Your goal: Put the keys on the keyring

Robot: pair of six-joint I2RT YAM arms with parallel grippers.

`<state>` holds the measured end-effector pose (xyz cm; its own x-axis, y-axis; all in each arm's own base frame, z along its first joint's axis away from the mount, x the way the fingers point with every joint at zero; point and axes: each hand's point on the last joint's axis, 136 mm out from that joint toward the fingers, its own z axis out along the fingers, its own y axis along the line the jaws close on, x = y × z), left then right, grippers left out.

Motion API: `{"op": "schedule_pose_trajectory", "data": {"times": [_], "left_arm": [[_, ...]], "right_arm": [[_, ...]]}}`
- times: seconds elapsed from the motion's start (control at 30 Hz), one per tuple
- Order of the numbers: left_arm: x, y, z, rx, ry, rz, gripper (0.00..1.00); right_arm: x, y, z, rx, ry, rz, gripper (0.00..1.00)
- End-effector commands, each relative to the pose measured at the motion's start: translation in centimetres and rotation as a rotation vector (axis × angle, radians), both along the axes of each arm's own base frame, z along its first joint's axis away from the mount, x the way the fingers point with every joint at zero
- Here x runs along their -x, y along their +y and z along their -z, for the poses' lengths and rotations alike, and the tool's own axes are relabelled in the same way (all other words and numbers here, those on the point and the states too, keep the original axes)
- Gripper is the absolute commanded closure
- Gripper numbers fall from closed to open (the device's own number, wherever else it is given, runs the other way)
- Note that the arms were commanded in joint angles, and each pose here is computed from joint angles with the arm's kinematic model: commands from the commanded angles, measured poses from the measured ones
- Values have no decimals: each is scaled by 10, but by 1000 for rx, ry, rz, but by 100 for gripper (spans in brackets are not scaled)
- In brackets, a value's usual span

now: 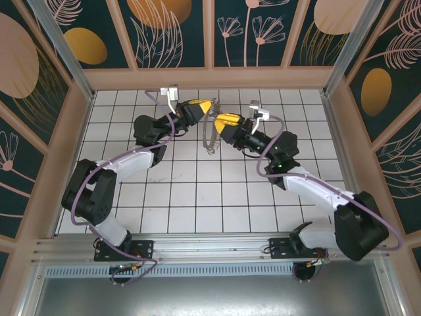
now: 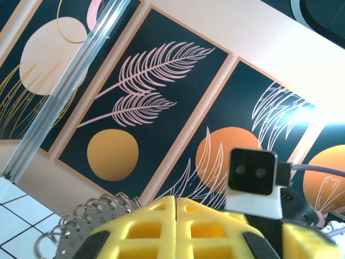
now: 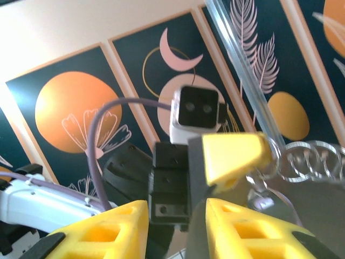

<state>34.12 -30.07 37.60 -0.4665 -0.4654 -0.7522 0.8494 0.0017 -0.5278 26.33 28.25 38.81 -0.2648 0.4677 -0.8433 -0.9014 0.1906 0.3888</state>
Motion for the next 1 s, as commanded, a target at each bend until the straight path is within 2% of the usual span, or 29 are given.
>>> {"op": "schedule_pose_trajectory", "data": {"times": [0.0, 0.2, 0.43, 0.73, 0.97], "left_arm": [[8, 0, -20, 38, -78, 20, 100], [12, -1, -20, 10, -105, 21, 100], [17, -1, -21, -6, -125, 34, 100], [21, -3, -24, -12, -139, 51, 100], [24, -5, -25, -11, -145, 56, 100]], "right_arm": [[-5, -16, -16, -39, -25, 87, 65], [-24, -15, -40, -115, 43, 98, 62], [-34, -5, -48, -150, 60, 26, 65], [-46, -14, -33, -173, 97, 16, 71], [-50, -6, -20, -157, 121, -27, 72]]}}
